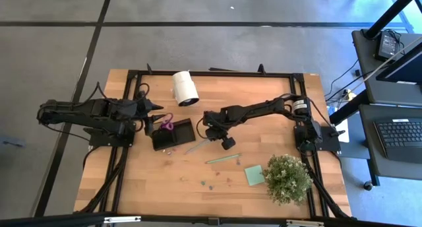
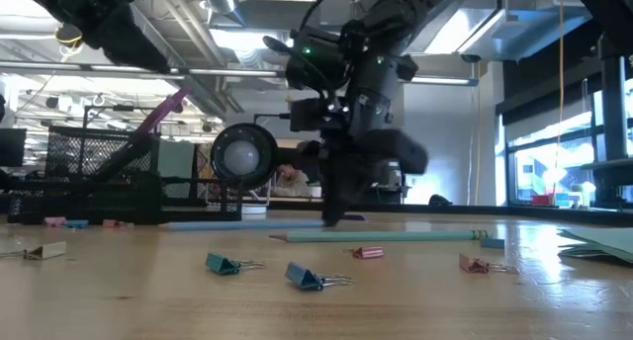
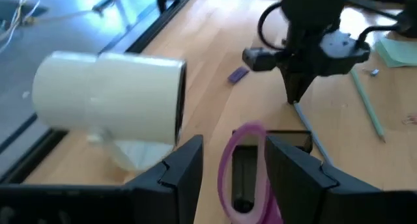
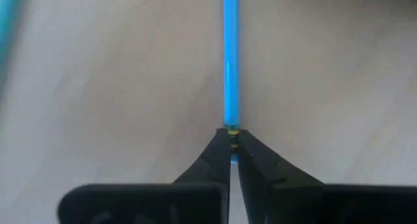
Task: Pick and place office supplies into organizer
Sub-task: Put the blue pencil into the black desk organizer
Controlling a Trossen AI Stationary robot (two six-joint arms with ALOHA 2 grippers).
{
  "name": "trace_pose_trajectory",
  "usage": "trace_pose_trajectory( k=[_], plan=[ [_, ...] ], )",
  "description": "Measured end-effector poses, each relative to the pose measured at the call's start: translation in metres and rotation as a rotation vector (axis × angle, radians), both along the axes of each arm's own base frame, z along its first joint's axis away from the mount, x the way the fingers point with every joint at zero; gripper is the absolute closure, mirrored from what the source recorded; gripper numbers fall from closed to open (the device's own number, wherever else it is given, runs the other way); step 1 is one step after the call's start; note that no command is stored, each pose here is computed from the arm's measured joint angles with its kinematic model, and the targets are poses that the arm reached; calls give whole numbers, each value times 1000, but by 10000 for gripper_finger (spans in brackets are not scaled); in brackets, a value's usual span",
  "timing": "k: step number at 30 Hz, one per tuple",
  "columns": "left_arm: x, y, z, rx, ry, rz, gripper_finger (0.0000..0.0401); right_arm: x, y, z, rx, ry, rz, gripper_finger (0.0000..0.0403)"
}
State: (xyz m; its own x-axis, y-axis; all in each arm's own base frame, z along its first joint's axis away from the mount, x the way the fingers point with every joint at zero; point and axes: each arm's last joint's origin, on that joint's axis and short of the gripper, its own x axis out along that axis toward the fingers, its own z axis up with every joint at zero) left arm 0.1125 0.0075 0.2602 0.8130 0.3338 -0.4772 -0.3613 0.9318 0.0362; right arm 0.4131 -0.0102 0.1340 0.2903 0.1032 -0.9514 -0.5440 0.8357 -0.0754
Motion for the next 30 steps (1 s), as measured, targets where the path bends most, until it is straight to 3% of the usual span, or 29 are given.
trace_pose_trajectory(
  k=[11,19,25,30],
  plan=[
    [12,-6,14,71,-126,-243,245,10,24,41,20,42,12,401],
    [24,-6,5,58,-44,-257,245,13,29,51,34,30,-28,388],
    [31,-6,0,53,0,-258,245,16,25,51,-115,-6,-77,385],
    [34,-6,-3,49,19,-257,245,24,24,53,-99,-90,-91,384]
  ],
)
